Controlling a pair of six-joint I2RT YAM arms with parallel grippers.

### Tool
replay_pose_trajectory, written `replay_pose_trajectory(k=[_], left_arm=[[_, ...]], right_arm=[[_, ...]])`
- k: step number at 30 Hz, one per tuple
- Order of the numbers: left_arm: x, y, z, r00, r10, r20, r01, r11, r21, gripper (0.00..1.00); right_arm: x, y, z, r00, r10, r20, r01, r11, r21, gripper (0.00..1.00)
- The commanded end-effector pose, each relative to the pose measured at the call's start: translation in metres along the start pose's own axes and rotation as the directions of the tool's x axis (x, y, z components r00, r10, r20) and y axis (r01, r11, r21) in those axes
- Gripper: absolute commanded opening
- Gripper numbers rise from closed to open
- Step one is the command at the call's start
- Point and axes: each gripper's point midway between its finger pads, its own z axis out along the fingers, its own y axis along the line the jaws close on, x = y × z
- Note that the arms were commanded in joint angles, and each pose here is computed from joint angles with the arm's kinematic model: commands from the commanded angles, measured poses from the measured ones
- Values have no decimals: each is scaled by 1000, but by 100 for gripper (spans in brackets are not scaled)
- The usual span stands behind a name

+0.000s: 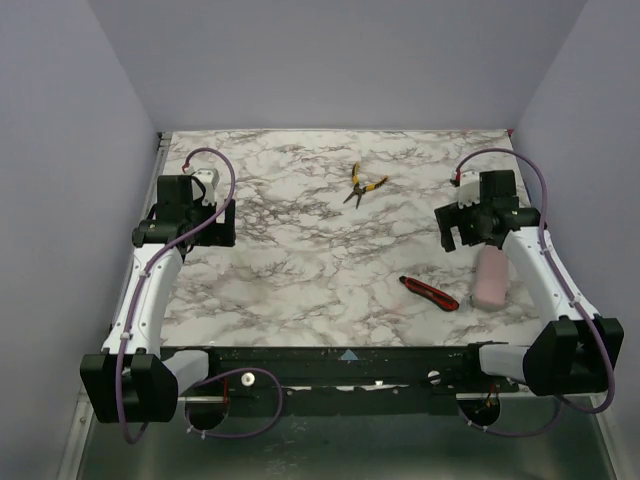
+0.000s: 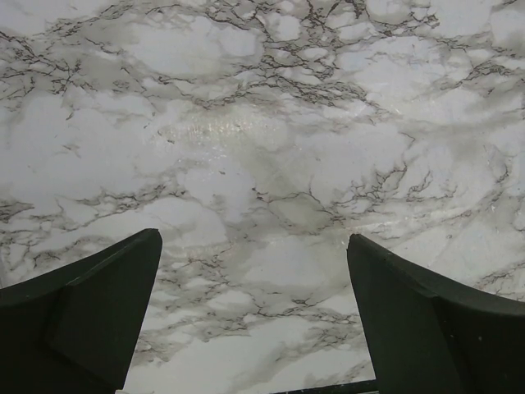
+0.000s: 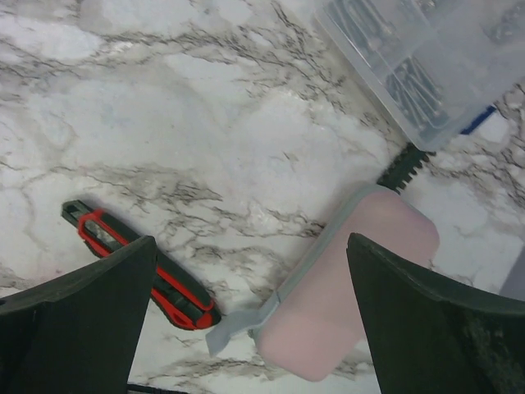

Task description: Open the umbrella

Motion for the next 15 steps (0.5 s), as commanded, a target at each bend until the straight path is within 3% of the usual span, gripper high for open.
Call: replay_pose_trajectory(k=[1, 3, 7, 12, 15], left_arm=[[-14, 1, -5, 999, 4, 36, -4, 1000, -5, 99], [-16, 0, -6, 999, -2, 44, 3, 1000, -4, 99], [-16, -4, -4, 999, -32, 42, 32, 999, 15, 98], [-19, -6, 0, 998, -41, 41, 40, 999, 27, 98], [-23, -7, 1, 998, -46, 45, 45, 998, 35, 99]], right_arm=[[36, -35, -19, 992, -7, -128, 35, 976, 216, 100], [53, -48, -28, 980, 4, -201, 57, 953, 298, 100], [87, -51, -38, 938, -13, -346, 126, 943, 307, 100], [121, -43, -46, 877, -12, -481, 155, 953, 258, 100], [136, -30, -46, 846, 28, -532, 82, 980, 183, 100]])
